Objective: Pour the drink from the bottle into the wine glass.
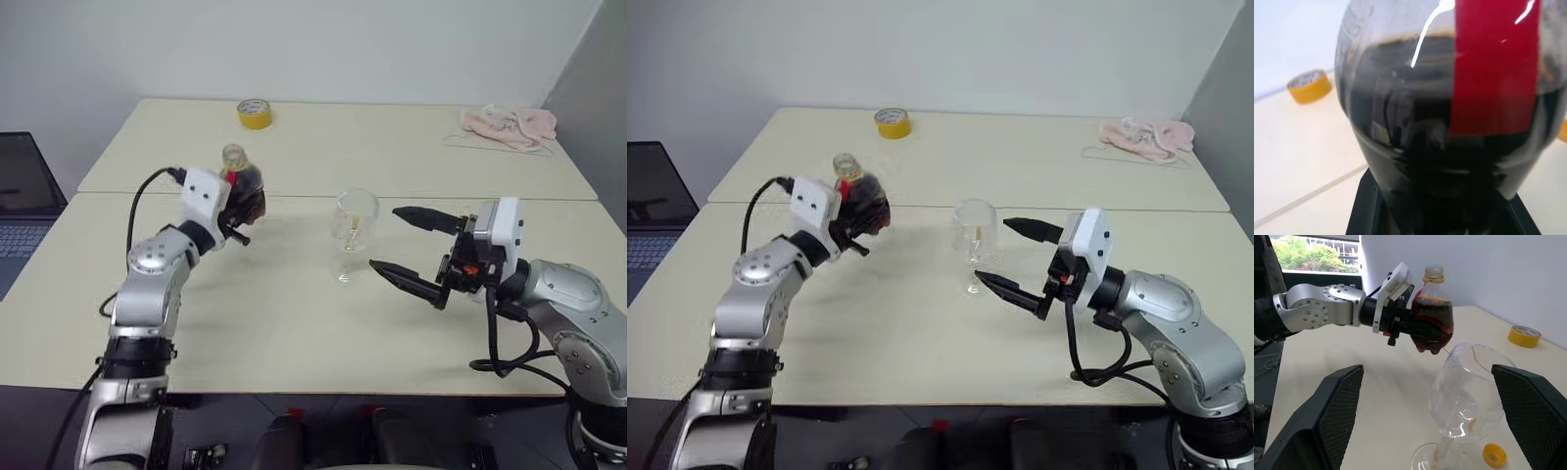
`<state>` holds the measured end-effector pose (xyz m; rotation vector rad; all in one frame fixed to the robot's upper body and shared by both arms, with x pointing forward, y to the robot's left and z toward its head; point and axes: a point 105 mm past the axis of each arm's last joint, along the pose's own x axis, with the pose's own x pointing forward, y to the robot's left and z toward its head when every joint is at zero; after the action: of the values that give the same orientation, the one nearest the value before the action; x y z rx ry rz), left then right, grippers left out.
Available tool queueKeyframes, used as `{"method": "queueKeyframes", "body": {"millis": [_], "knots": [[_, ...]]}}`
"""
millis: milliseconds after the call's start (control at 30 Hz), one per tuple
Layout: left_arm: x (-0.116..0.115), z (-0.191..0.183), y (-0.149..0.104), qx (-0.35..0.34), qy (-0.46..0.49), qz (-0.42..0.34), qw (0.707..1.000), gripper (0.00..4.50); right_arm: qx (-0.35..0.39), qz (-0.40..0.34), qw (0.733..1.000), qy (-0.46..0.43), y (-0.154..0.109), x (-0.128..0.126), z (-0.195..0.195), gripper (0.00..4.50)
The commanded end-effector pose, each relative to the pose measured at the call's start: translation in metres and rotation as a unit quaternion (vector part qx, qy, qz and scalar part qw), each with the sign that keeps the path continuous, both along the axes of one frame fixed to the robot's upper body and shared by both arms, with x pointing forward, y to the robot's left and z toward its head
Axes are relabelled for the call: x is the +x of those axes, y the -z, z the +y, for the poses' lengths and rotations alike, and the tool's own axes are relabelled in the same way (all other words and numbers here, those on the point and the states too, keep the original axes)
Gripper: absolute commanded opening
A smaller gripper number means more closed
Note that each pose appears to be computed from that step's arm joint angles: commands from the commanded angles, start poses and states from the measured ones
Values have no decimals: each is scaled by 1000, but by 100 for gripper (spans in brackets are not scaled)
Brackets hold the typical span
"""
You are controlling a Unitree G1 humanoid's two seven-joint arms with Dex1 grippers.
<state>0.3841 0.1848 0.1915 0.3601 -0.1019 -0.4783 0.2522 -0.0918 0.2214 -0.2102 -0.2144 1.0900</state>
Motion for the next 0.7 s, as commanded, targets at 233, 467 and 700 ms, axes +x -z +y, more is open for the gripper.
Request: {"method": "queueKeyframes", "body": {"millis": [233, 467, 700], "knots": [[10, -39, -29, 96, 56, -70, 991, 84, -9, -7, 999, 29, -2, 0, -1, 450], [22, -67, -28, 95, 66, -88, 989, 84, -14, 8, 999, 36, 4, 3, 0, 450], [28, -94, -35, 121, 102, -125, 979, 84, -13, 17, 999, 36, 6, 4, 3, 450]]}}
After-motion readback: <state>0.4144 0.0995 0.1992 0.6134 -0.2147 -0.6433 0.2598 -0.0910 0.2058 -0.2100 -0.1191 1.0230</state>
